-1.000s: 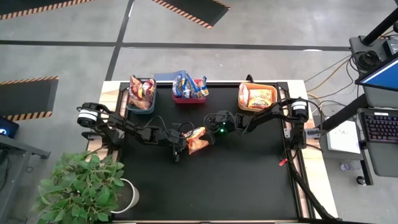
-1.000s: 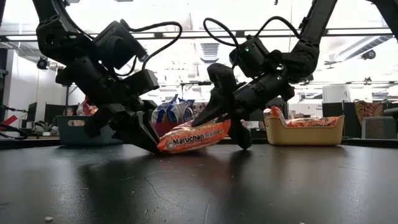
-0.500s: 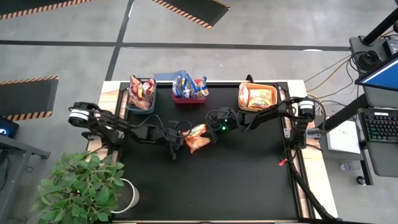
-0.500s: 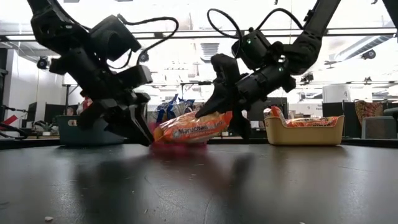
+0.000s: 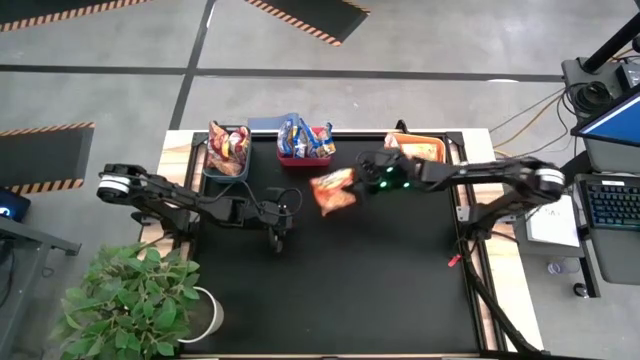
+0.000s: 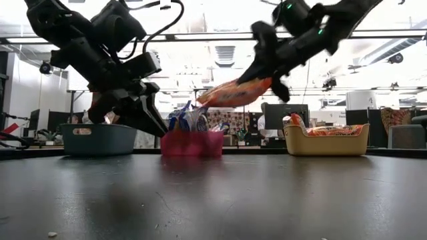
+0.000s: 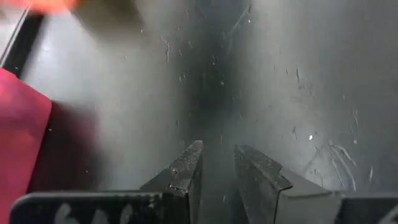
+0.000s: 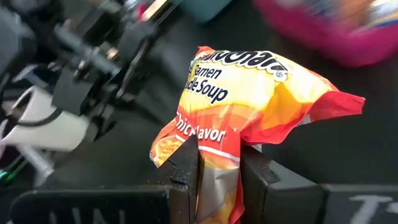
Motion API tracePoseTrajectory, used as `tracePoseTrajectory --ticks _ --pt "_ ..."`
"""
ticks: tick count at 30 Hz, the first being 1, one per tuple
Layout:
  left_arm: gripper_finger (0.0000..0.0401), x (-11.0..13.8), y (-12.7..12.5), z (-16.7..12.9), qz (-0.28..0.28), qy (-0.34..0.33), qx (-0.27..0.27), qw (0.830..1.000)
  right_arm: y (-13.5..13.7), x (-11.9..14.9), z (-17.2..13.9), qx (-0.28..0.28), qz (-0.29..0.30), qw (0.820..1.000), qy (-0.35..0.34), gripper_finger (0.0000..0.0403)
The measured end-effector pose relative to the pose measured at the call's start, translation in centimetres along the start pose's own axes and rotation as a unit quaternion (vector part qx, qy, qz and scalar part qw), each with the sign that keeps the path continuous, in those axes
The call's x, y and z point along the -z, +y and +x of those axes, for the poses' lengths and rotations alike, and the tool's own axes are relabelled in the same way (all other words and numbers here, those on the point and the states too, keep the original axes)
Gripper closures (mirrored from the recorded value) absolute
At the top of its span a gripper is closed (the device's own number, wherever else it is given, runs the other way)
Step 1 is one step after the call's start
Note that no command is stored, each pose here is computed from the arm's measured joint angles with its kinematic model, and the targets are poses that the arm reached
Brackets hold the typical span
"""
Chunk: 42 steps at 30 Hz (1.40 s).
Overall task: Sort Maruchan noodles
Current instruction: Put the orange noodle pack into the yellow bin
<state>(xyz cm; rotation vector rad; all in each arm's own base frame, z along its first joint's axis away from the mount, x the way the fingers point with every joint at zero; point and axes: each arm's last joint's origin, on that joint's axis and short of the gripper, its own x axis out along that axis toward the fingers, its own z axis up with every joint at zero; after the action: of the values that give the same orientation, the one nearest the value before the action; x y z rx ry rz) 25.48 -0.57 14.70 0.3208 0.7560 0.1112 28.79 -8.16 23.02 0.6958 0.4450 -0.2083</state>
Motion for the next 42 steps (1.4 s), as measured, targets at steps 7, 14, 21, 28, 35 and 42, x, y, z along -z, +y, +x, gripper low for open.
tracePoseTrajectory --ticks 7,14,21,28,35,42 --pt "0.0326 -0.2 0.0 0.1 0.000 -0.008 -0.002 1.000 -0.6 -1.6 -8.4 0.158 0.013 0.985 -0.072 0.0340" --pt "0.0326 -0.3 0.0 0.1 0.000 -0.014 -0.003 1.000 -2.7 0.4 -15.0 0.404 0.073 0.907 -0.092 0.0339" --pt "0.0326 -0.5 0.1 0.1 -0.003 -0.025 -0.006 1.000 -3.9 1.3 -15.5 0.457 0.087 0.882 -0.070 0.0339" --pt "0.0326 -0.5 0.1 0.1 -0.002 -0.027 -0.007 1.000 -4.5 0.4 -13.5 0.441 0.071 0.892 -0.070 0.0339" --pt "0.0327 -0.5 0.1 0.1 -0.001 -0.028 -0.007 1.000 -6.0 -1.2 -11.3 0.466 0.050 0.883 -0.021 0.0339" --pt "0.0327 -0.5 0.1 0.1 -0.001 -0.028 -0.007 1.000 -6.2 -3.9 -9.4 0.494 0.028 0.867 0.060 0.0339"
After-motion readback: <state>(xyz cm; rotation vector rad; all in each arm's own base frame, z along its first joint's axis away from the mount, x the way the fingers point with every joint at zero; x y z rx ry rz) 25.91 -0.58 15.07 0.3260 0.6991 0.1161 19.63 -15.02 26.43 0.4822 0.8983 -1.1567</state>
